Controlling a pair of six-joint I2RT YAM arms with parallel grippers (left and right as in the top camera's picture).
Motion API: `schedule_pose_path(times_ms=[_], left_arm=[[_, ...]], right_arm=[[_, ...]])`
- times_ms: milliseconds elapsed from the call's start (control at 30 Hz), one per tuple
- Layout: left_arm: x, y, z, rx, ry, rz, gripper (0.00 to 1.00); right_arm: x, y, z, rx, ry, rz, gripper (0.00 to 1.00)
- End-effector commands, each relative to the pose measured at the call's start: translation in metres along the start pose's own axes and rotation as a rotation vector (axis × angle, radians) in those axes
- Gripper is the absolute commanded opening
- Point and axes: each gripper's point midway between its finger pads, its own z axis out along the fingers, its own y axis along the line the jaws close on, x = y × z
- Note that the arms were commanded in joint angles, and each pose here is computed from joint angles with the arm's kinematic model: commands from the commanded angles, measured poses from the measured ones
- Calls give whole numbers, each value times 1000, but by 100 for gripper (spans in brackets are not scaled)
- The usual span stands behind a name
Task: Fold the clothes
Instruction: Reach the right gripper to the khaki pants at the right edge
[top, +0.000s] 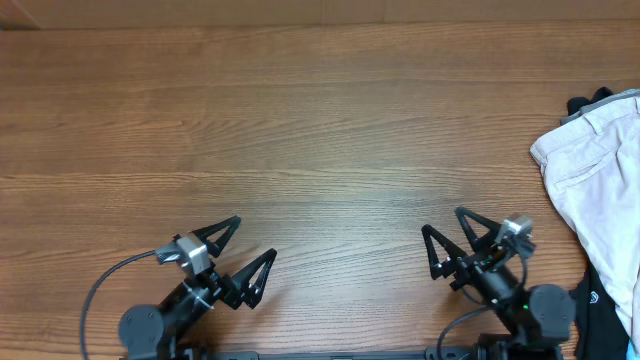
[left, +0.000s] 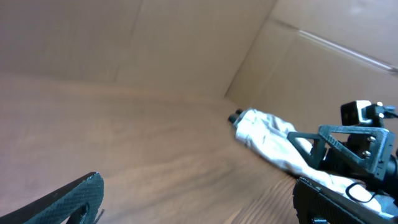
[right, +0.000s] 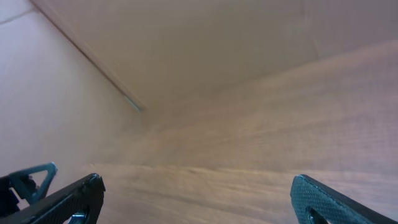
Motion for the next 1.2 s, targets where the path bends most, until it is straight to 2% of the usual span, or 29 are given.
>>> schedule_pose_path(times_ms=[0,67,167,433,533,667,733,833,933,1033,1167], left_arm=[[-67,-51,-10,54,-110,194,100],[-95,-66,-15,28,-149,266,100],[-124,-77,-14,-12,-119,268,100],[-151,-51,7,-188,172,22,100],[-142,-22,8,-324,326,-63,100],[-119,13,3,-469,536,-181,100],[-104,25,2,-502,619,-256,100],[-81,40,3,-523,726,-367,100],[-60,53,4,-541,824,-471,100],[-42,61,4,-548,903,-559,100],[-29,70,5,-559,962,-618,100]], right_arm=[[-59,39,-11,-19,-62,-118,100],[-75,39,-11,40,-31,-108,100],[-93,35,-6,140,67,-48,100],[-110,22,20,279,458,62,100],[-108,15,30,304,556,138,100],[-116,-9,41,405,613,172,100],[-128,-41,42,574,598,204,100],[-152,-108,33,929,547,224,100],[-161,-157,28,1155,551,224,100],[-156,-201,29,1275,553,256,100],[-128,-252,35,1312,609,343,100]])
